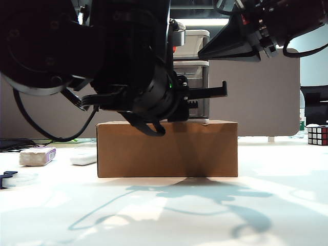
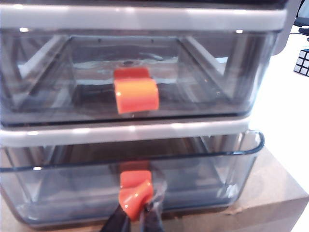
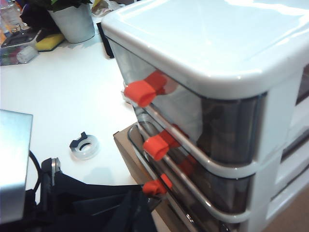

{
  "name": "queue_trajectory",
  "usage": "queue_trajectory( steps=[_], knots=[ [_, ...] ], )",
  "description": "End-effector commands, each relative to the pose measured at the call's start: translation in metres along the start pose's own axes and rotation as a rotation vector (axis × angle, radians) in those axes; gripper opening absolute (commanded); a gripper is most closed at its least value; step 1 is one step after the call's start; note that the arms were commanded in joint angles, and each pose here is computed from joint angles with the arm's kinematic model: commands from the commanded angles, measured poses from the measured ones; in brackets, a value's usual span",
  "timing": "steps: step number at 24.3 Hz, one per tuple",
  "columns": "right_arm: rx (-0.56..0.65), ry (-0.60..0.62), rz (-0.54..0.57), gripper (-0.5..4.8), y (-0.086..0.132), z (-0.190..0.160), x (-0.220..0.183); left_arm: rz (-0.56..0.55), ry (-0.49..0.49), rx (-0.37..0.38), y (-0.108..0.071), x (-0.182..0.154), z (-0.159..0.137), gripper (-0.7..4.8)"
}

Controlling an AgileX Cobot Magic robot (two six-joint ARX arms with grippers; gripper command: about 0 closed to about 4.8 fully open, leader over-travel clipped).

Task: Open the third layer of the drawer on the table, pick up the transparent tape on the table and put it in, and finally close the drawer.

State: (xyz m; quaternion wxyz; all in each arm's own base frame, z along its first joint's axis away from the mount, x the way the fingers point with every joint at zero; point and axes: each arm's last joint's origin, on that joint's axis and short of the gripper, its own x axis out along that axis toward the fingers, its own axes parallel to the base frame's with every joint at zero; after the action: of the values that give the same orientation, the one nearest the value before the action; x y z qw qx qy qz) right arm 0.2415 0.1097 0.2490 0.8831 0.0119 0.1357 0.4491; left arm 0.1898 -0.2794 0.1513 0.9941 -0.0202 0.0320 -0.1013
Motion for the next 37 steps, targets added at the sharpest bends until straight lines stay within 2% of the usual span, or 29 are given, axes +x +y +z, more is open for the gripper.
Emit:
queue_trajectory(
  steps=[1,3,12,16,25,28,30,32,35,37],
  knots=[
    [-0.03,-0.041,0.03,-0.05,-0.003,0.007,0.005,0.009,-0.01,-0.015,0.001,0.002,0.003,0.11],
    [-0.039,-0.055,0.03,-0.05,-0.006,0.007,0.009,0.008,-0.01,-0.015,0.001,0.002,0.003,-0.06],
    [-0.023,-0.045,-0.023,-0.05,-0.021,0.006,0.032,0.008,-0.004,-0.021,-0.004,-0.005,0.0,-0.06],
    [-0.031,-0.059,-0.041,-0.05,-0.023,0.013,0.033,0.025,0.008,0.002,-0.01,-0.025,-0.009,-0.06],
    [-0.031,-0.058,-0.041,-0.05,-0.023,0.013,0.033,0.04,-0.004,-0.035,-0.017,-0.072,-0.024,-0.06],
    [-0.026,-0.051,-0.037,-0.05,-0.023,0.012,0.033,0.069,-0.022,0.04,-0.014,-0.087,-0.015,-0.06],
    [-0.021,-0.042,-0.035,-0.05,-0.023,0.011,0.033,0.052,-0.026,0.045,-0.004,-0.094,-0.009,-0.06],
    [-0.016,-0.034,-0.011,-0.05,-0.022,0.011,0.033,0.039,-0.04,0.011,0.021,-0.103,0.003,-0.06],
    [-0.019,-0.038,0.008,-0.05,-0.019,0.015,0.028,-0.107,-0.073,-0.062,0.076,-0.106,0.02,-0.06],
    [-0.02,-0.039,0.01,-0.05,-0.016,0.018,0.024,-0.183,-0.06,-0.083,0.101,-0.098,0.028,-0.06]
  ],
)
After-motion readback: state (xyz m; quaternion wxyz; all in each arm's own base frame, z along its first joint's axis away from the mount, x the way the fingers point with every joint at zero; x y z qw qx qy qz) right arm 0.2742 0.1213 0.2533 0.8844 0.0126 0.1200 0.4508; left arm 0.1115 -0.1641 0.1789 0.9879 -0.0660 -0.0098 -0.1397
